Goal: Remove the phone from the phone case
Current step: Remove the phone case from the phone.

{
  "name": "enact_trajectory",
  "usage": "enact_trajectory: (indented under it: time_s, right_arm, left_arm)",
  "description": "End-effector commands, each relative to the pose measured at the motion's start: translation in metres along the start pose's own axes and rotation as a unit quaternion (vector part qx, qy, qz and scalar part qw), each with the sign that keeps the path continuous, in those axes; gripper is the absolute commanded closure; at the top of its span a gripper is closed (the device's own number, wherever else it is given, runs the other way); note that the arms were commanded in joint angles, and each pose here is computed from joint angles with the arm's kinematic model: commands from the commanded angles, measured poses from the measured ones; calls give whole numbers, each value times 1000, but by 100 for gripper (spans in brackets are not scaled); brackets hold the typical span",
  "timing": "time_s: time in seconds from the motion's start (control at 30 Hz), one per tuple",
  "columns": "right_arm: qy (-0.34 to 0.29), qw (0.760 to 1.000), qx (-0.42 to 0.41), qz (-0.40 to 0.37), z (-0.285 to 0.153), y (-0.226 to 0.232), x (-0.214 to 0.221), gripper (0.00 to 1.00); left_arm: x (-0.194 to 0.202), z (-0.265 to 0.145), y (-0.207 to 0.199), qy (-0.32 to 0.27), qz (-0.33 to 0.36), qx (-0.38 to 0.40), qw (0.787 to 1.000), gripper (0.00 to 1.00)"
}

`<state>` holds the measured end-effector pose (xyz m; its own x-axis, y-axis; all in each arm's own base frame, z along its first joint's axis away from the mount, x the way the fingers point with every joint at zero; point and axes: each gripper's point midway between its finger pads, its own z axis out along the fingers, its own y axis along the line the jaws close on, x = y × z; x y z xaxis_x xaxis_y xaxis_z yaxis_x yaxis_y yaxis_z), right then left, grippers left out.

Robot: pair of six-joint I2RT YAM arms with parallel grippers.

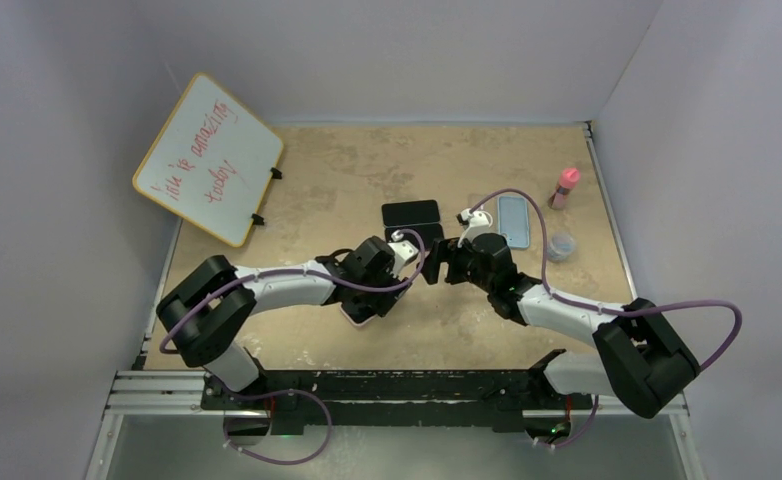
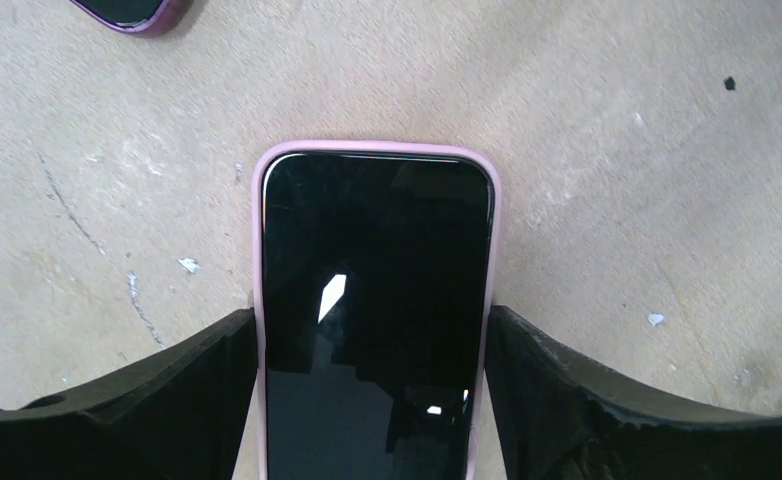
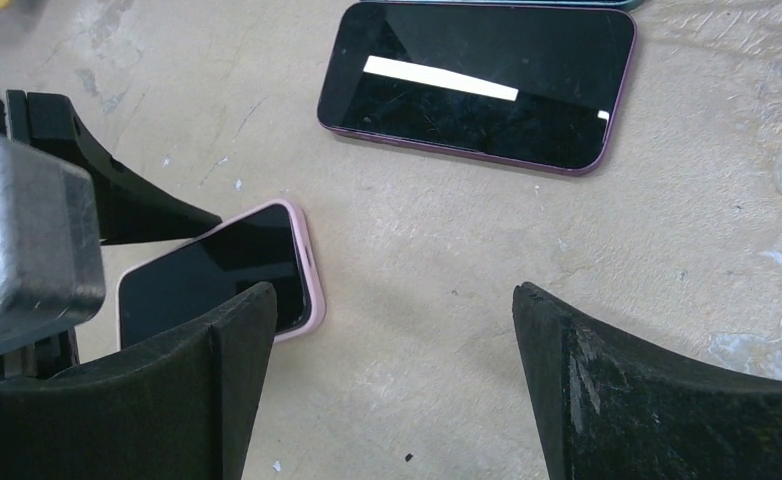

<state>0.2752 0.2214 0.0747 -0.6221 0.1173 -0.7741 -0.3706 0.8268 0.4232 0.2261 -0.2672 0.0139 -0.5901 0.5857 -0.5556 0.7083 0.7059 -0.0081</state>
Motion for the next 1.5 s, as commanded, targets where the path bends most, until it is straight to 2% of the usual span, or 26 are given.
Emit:
enact_trajectory:
  time_s: [0.0, 0.13, 0.27, 0.5, 0.67, 0.83, 1.13, 1.47]
  right_arm:
    - [-13, 1000, -18, 4, 1, 7, -10, 12]
    - [-8, 999, -37, 8, 0, 13, -9, 12]
    - [2, 997, -71, 15, 1, 23, -6, 12]
    - [17, 991, -134, 25, -2, 47, -6, 16]
    - [26, 982, -182, 52, -7, 68, -12, 21]
    - [30, 973, -218, 71, -15, 87, -24, 24]
    - [-18, 978, -189, 81, -29, 86, -51, 25]
    - [-2, 970, -233, 63, -33, 104, -57, 28]
  left_arm:
    - [6, -6, -22, -19, 23, 54, 998, 36]
    - [-11, -20, -23, -73, 34, 60, 995, 54]
    - [-33, -37, -28, -137, 54, 70, 987, 67]
    - [-64, -74, -37, -243, 100, 81, 961, 82]
    - [-81, -96, -37, -311, 133, 73, 938, 97]
    - [-82, -100, -37, -334, 156, 64, 927, 100]
    - [-79, -101, -36, -376, 171, 49, 909, 100]
    - [-83, -106, -36, -415, 175, 43, 892, 100]
